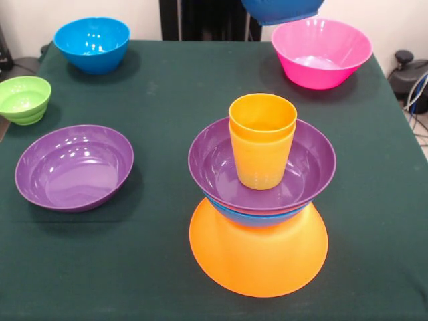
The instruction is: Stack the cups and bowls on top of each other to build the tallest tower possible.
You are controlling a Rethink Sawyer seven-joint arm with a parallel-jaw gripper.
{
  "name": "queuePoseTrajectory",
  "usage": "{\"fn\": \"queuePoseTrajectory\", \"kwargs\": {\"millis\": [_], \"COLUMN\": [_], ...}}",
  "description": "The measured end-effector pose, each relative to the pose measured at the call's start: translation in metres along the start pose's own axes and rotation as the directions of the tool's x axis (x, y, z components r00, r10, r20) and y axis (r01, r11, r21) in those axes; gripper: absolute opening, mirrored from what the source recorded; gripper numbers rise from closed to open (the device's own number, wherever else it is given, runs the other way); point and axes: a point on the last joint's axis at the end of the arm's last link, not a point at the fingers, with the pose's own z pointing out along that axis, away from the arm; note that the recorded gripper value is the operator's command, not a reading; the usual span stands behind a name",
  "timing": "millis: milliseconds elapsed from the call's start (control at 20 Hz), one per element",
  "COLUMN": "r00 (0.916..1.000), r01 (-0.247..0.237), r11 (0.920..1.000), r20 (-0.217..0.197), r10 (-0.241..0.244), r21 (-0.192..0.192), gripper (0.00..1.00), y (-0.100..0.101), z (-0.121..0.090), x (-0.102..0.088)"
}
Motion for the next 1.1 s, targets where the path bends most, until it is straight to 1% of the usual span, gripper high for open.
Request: {"fn": "queuePoseTrajectory", "kwargs": {"millis": [50, 100, 200, 250, 300, 350, 400, 500, 600, 650, 750, 800, 900, 1000, 1100], "r00": [1.0000, 0.9993, 0.9962, 0.9931, 0.9813, 0.9755, 0.9711, 0.9557, 0.9472, 0.9444, 0.9419, 0.9421, 0.9473, 0.9494, 0.9528], "r01": [0.000, -0.027, -0.058, -0.076, -0.111, -0.121, -0.127, -0.135, -0.136, -0.134, -0.130, -0.125, -0.113, -0.109, -0.106], "r11": [1.0000, 0.9996, 0.9982, 0.9969, 0.9924, 0.9904, 0.9889, 0.9843, 0.9820, 0.9813, 0.9810, 0.9815, 0.9840, 0.9853, 0.9878], "r20": [0.000, -0.027, -0.064, -0.089, -0.152, -0.176, -0.193, -0.247, -0.273, -0.282, -0.291, -0.293, -0.284, -0.280, -0.273], "r10": [0.000, 0.028, 0.059, 0.077, 0.118, 0.132, 0.140, 0.160, 0.167, 0.169, 0.167, 0.163, 0.148, 0.142, 0.134], "r21": [0.000, 0.003, 0.014, 0.024, 0.053, 0.067, 0.077, 0.113, 0.131, 0.138, 0.144, 0.145, 0.138, 0.131, 0.114], "gripper": [0.00, 0.00, 0.00, 0.00, 0.00, 0.00, 0.00, 0.00, 0.00, 0.00, 0.00, 0.00, 0.00, 0.00, 0.00], "y": [0.000, -0.003, -0.010, -0.014, -0.028, -0.033, -0.037, -0.050, -0.055, -0.056, -0.056, -0.054, -0.045, -0.039, -0.028], "z": [0.000, 0.000, 0.000, 0.000, 0.001, 0.002, 0.003, 0.009, 0.013, 0.016, 0.019, 0.021, 0.027, 0.031, 0.036], "x": [0.000, -0.003, -0.004, -0.005, -0.006, -0.006, -0.006, -0.005, -0.005, -0.005, -0.005, -0.007, -0.012, -0.014, -0.020]}}
